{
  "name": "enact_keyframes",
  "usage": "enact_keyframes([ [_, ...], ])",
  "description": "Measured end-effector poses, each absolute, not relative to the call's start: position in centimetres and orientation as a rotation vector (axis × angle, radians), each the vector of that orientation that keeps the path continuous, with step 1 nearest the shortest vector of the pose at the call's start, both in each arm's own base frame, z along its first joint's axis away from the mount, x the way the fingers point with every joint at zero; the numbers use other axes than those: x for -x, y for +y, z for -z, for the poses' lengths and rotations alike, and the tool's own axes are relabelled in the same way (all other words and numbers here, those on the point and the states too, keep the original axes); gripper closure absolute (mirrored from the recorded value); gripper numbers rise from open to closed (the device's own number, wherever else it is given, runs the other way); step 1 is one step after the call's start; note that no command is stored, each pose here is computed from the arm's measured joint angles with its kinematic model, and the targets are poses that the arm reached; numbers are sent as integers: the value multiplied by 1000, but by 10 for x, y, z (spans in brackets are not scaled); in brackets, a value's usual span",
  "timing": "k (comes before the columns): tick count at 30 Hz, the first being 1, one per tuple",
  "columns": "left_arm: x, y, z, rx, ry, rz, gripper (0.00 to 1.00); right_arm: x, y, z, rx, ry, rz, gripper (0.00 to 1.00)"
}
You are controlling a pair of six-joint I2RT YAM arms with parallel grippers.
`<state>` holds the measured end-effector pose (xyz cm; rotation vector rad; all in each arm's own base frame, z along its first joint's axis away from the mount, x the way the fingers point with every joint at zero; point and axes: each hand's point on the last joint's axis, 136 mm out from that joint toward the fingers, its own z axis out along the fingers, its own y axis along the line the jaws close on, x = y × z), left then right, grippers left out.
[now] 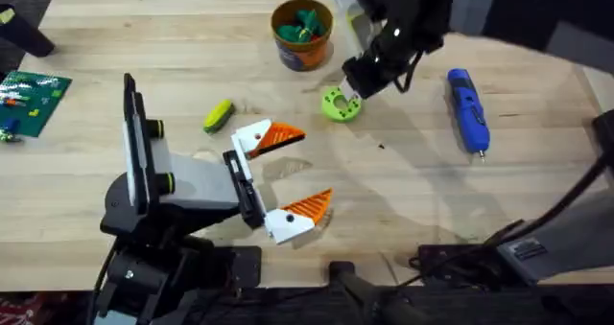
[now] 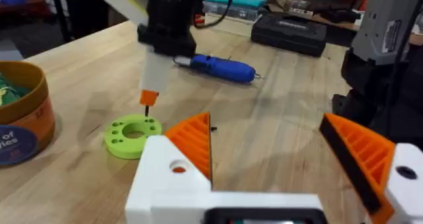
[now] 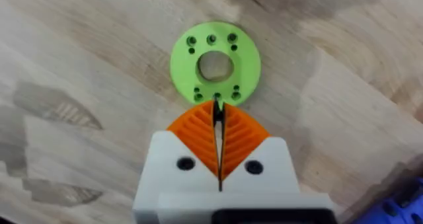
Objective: Pick up the gripper from the table and insert it into the empty holder that is missing its gripper. Then pick up a screw, insert it into the mounting hole, and use the screwdriver to tighten it. Finally, clean up the table by picking up the vegetable and placing it into the bucket.
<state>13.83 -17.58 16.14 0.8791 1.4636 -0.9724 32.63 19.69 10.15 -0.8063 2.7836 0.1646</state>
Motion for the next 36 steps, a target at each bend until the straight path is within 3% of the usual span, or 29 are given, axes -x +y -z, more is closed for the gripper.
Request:
enact_keyframes([
  [11,-138,-176,-161,-879,1463,973,15,-316,215,-153,883,2763,-174,996],
  [25,-138,-176,-161,-879,1464,972,15,-284,270,-253,1057,2568,-263,996],
  [36,-138,-176,-161,-879,1464,972,15,-239,303,-273,1219,2490,-311,996],
])
